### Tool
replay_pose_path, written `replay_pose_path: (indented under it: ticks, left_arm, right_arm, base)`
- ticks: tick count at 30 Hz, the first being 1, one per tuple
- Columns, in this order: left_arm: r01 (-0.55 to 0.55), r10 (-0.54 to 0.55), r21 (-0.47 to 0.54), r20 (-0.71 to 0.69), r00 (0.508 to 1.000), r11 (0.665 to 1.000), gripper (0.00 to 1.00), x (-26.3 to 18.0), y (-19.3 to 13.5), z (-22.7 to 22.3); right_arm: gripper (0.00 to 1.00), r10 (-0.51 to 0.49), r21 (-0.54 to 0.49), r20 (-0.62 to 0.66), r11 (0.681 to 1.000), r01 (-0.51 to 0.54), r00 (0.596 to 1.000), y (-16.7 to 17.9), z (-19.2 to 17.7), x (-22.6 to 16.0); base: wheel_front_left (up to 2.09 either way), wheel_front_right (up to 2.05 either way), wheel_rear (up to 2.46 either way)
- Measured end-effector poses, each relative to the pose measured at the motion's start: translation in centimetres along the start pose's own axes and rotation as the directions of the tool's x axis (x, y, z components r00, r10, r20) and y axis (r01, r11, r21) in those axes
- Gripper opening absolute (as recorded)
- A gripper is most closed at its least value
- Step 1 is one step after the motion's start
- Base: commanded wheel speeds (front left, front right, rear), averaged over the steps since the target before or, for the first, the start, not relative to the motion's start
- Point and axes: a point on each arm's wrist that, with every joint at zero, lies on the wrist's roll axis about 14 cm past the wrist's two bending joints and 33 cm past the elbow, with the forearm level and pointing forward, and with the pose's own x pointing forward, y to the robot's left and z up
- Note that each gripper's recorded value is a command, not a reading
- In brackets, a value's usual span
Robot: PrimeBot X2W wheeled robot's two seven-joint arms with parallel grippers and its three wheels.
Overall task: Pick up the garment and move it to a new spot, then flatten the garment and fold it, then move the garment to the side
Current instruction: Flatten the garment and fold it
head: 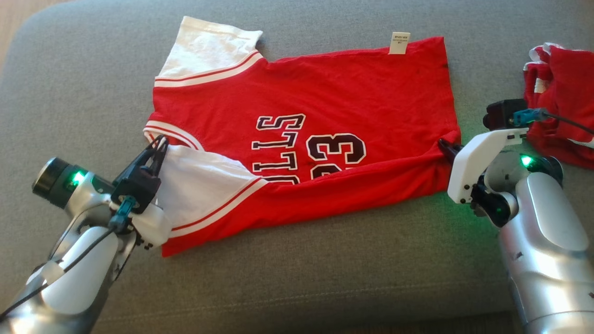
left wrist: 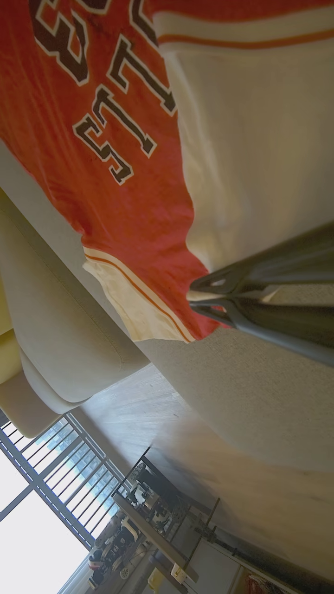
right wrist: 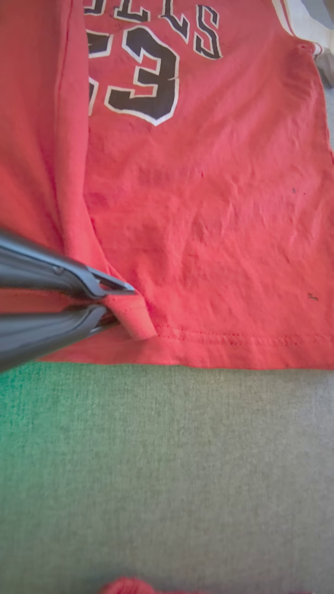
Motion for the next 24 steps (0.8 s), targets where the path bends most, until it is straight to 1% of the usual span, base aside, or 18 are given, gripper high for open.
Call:
replay_pose_path:
  ticks: [3,4,5,6,7,8,9,10,11,14,17,21,24]
  left_arm:
    - [-0.009,0.009,-0.002,-0.01,1.0,1.0,0.0,0.3,-0.1,-0.3]
    - [-0.011,0.011,-0.003,-0.014,1.0,1.0,0.0,0.3,-0.1,-0.4]
    - [-0.015,0.015,-0.004,-0.015,1.0,1.0,0.0,0.4,-0.2,-0.4]
    - [-0.019,0.019,-0.004,-0.015,1.0,1.0,0.0,0.4,-0.1,-0.4]
    - [-0.024,0.024,-0.003,-0.016,1.0,1.0,0.0,0.4,-0.1,-0.4]
    - [-0.033,0.033,-0.003,-0.018,0.999,0.999,0.06,0.4,0.1,-0.4]
    - [-0.048,0.048,-0.003,-0.02,0.999,0.999,0.46,0.3,0.3,-0.4]
    - [-0.066,0.066,-0.003,-0.019,0.998,0.998,0.93,0.3,0.6,-0.3]
    - [-0.092,0.092,-0.01,-0.015,0.996,0.996,1.0,0.2,1.1,-0.1]
    - [-0.167,0.167,-0.04,-0.005,0.986,0.985,1.0,-0.1,2.5,0.5]
    - [-0.245,0.248,-0.084,0.023,0.969,0.966,1.0,-0.7,3.6,1.8]
    - [-0.305,0.318,-0.145,0.07,0.946,0.941,1.0,-1.8,3.7,3.8]
    - [-0.383,0.412,-0.22,0.106,0.905,0.897,1.0,-3.3,4.5,5.6]
  right_arm:
    - [0.0,-0.001,0.0,0.005,1.0,0.001,1.0,-0.1,-0.1,0.1]
    - [0.05,-0.001,0.001,0.004,1.0,0.001,1.0,-0.1,-0.2,0.1]
    - [0.49,-0.001,0.005,0.006,1.0,0.001,1.0,-0.1,-0.2,0.0]
    - [1.0,-0.001,0.009,0.01,1.0,0.001,1.0,-0.2,-0.3,0.0]
    - [1.0,-0.003,0.011,0.015,1.0,0.003,1.0,-0.2,-0.3,-0.1]
    - [1.0,-0.004,0.012,0.02,1.0,0.004,1.0,-0.3,-0.2,-0.1]
    - [1.0,-0.005,0.014,0.032,1.0,0.005,0.999,-0.3,-0.1,-0.2]
    - [1.0,-0.005,0.018,0.045,1.0,0.004,0.999,-0.3,0.2,-0.4]
    - [1.0,-0.005,0.025,0.058,1.0,0.003,0.998,-0.3,0.4,-0.5]
    - [1.0,-0.012,0.057,0.106,0.998,0.006,0.994,-0.7,1.4,-1.0]
    - [1.0,-0.012,0.069,0.153,0.998,0.002,0.988,-0.6,2.2,-1.7]
    - [1.0,-0.01,0.057,0.258,0.998,-0.005,0.966,-0.5,3.6,-3.3]
    - [1.0,-0.008,0.021,0.363,1.0,0.0,0.932,-0.4,5.0,-5.0]
  base:
    - [0.0,0.0,0.0]
    - [0.0,0.0,0.0]
    - [0.0,0.0,0.0]
    - [0.0,0.0,0.0]
    - [0.0,0.0,0.0]
    - [0.0,0.0,0.0]
    - [0.0,0.0,0.0]
    - [0.0,0.0,0.0]
    - [0.0,0.0,0.0]
    - [0.0,0.0,0.0]
    - [0.0,0.0,0.0]
    - [0.0,0.0,0.0]
    - [0.0,0.0,0.0]
